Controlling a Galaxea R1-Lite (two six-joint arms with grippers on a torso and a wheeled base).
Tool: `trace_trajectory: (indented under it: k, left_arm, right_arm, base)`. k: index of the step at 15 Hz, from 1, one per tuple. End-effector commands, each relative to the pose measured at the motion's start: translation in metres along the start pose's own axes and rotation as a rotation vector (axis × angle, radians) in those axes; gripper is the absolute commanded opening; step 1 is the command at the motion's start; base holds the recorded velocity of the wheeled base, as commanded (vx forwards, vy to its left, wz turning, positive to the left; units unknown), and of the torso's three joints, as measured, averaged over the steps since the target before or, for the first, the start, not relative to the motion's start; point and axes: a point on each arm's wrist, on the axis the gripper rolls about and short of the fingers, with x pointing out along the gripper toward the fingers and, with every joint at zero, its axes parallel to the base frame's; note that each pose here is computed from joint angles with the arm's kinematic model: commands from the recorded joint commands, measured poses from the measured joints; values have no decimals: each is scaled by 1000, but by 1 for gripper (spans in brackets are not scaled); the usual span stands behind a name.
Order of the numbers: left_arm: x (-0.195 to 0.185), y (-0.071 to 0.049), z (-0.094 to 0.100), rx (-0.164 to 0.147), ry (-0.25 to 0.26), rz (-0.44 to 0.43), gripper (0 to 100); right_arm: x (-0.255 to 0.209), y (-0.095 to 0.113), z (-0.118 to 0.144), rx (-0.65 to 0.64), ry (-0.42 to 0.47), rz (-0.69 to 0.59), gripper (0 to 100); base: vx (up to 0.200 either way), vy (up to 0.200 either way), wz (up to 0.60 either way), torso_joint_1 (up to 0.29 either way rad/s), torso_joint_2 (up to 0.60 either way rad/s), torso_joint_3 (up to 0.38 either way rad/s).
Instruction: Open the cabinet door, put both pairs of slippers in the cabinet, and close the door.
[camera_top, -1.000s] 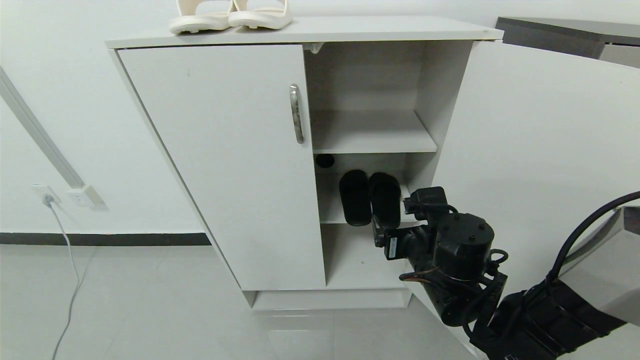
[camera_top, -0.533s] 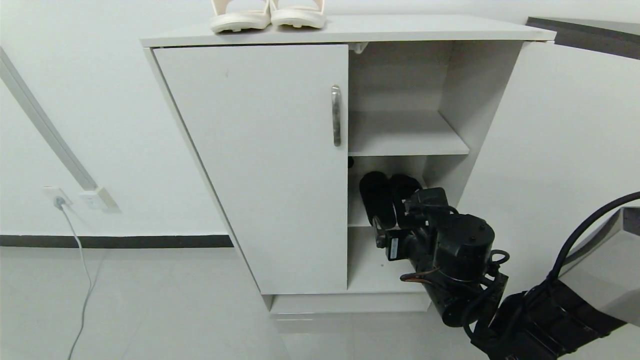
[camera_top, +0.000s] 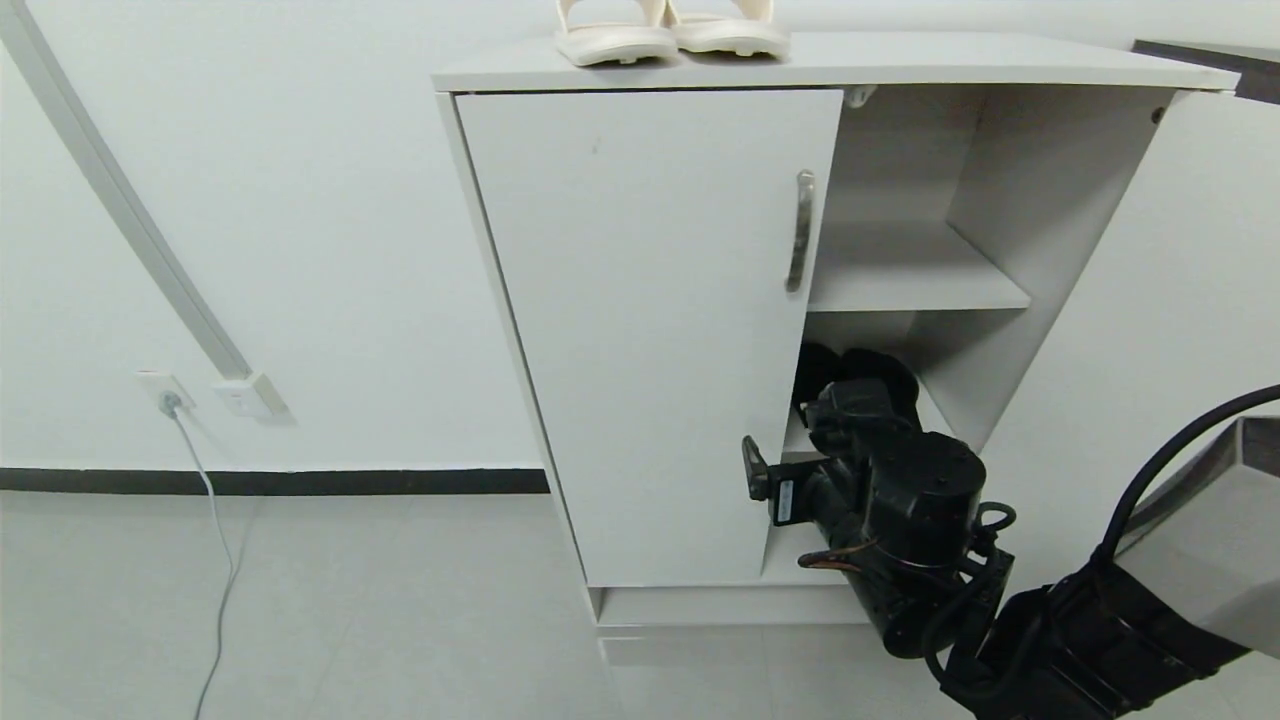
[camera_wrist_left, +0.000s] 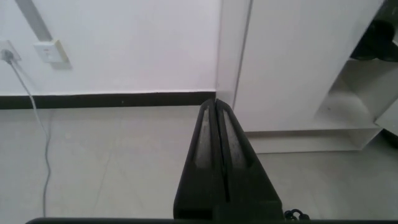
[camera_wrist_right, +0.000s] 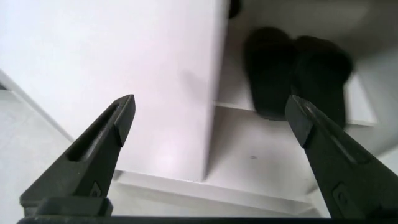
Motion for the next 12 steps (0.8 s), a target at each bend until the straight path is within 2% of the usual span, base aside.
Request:
trace_trajectory:
  k: [1, 3, 12]
  left_arm:
    - [0, 0, 0, -1, 2, 0, 0]
    - [0, 0, 0, -1, 2, 0, 0]
    - [0, 0, 0, 3, 2, -3, 0]
  right_arm:
    - [0, 0, -2, -4, 7, 0, 100]
    - [-1, 0, -2, -4, 5, 2, 100]
    - [-3, 2, -5, -12, 17, 14, 100]
  base:
    - [0, 200, 0, 2, 2, 7]
    - [0, 200, 0, 7, 2, 5]
    - [0, 0, 0, 0, 0, 0]
